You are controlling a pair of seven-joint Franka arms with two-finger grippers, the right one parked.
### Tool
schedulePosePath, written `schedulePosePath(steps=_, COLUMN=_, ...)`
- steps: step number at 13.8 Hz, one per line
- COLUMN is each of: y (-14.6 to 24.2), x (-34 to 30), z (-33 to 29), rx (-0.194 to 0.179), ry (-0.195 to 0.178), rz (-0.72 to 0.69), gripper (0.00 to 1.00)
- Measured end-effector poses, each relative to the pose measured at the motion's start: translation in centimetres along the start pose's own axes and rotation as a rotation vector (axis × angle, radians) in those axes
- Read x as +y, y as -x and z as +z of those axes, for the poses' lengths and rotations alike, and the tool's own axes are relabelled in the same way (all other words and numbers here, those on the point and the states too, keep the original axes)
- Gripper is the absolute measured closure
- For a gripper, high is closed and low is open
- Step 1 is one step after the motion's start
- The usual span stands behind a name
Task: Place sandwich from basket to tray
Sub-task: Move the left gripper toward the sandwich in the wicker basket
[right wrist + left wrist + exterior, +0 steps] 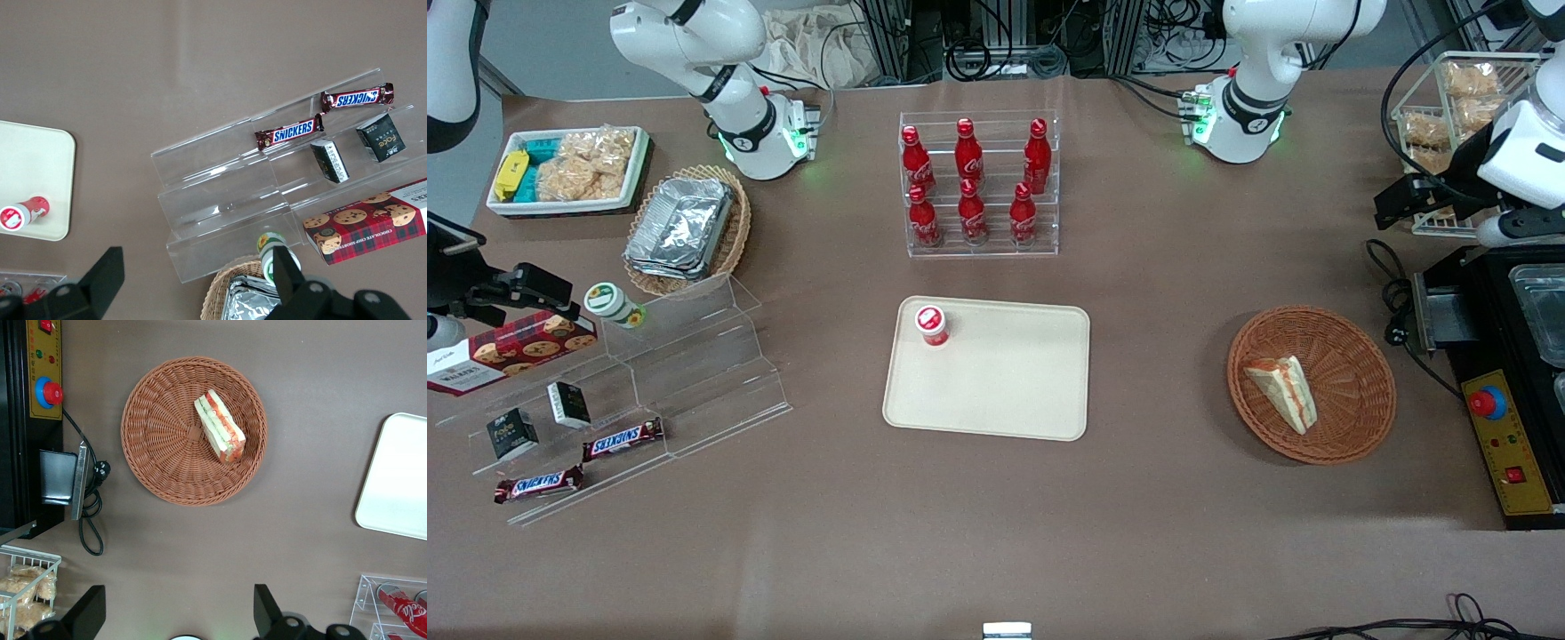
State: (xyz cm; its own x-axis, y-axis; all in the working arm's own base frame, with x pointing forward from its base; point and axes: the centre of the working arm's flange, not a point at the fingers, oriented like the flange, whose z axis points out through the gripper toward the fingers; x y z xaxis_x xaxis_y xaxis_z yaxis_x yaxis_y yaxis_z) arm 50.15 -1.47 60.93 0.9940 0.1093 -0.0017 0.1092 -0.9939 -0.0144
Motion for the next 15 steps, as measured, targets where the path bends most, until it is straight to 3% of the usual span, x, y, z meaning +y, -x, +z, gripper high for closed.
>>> schedulePosePath(steps=5, y=-0.3, x=-0.6, z=-0.3, rx=0.008, ry=0.003, rz=-0.011, gripper=0.00)
schedulePosePath(steps=8, y=-1.2, x=-0.5, z=1.2, rx=-0.013, ry=0.021, rz=-0.018, gripper=0.00)
schedulePosePath(steps=12, y=-4.8, x=0.2, z=6.7, rx=-0.051, ry=0.015, rz=-0.033, gripper=0.00)
schedulePosePath(steps=15, y=-8.1, x=0.9, z=12.9, rx=-0.072, ry=0.003, rz=-0.124, gripper=0.00)
